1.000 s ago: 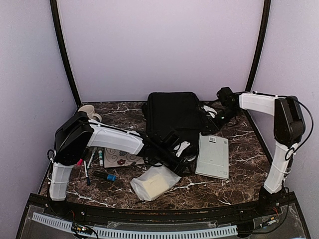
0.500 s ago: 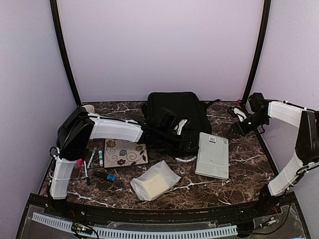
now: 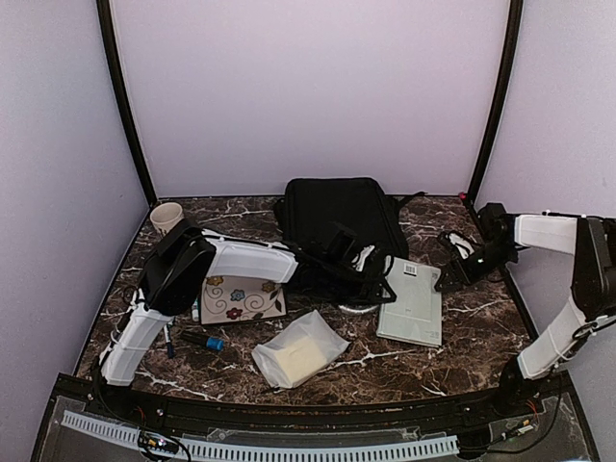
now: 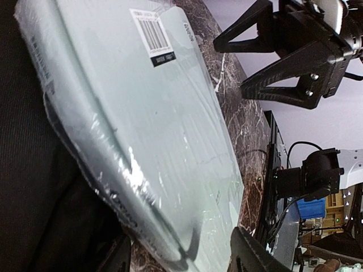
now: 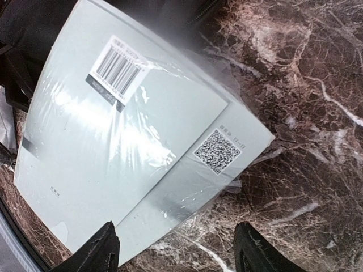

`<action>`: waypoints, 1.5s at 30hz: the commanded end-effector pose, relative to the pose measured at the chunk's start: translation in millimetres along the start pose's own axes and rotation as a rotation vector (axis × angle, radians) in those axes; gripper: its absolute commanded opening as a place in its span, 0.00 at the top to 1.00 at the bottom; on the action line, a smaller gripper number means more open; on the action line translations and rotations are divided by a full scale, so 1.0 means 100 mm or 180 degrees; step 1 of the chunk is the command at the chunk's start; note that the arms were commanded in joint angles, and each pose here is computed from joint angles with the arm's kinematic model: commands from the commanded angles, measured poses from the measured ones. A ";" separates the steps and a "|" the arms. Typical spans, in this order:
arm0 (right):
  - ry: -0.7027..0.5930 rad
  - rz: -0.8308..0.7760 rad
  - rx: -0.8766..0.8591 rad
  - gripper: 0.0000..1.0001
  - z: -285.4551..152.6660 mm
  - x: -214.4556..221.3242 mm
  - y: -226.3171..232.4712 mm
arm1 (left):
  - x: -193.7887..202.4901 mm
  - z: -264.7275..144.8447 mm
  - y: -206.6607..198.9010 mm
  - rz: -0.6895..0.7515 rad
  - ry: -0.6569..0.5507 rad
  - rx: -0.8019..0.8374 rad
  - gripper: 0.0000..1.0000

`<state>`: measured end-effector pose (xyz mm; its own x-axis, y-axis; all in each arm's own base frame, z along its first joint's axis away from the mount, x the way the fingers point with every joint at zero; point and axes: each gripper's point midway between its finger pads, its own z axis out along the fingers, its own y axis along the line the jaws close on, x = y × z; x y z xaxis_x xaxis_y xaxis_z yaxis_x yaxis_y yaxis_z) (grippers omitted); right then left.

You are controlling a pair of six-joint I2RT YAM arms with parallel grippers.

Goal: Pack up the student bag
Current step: Pick up the book at the center of the board, then pass from the left arm to the right

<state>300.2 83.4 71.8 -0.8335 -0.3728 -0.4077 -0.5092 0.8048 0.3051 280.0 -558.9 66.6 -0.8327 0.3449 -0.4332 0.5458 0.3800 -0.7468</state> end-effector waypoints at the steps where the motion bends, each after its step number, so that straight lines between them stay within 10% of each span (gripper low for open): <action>1: 0.0068 0.0066 -0.0189 0.31 0.15 0.05 0.04 | -0.03 0.09 -0.08 -0.0074 0.0073 0.0133 0.38; 7: 0.0188 0.0048 -0.0285 0.31 0.28 0.09 0.12 | -0.13 0.23 -0.08 -0.0097 0.0032 0.0230 0.42; 21: -0.0174 -0.0098 -0.0101 0.29 -0.14 -0.15 0.14 | -0.29 -0.05 -0.62 0.0130 -0.0032 0.0663 1.00; 32: -0.1719 -0.0253 0.0591 0.00 -1.58 -1.05 0.23 | -0.68 -0.93 -1.24 0.0891 -0.0681 0.0598 1.00; 45: -0.1707 -0.0392 -0.0710 0.00 -1.39 -1.18 0.77 | -1.05 -2.00 -0.99 0.1077 -0.1535 -0.0096 1.00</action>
<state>335.0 103.6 258.9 -0.5744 -0.1257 -0.8088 -0.6011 0.7355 0.3126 321.5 -478.8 203.4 -0.7053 0.1683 -0.6886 0.6884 0.3946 -0.6087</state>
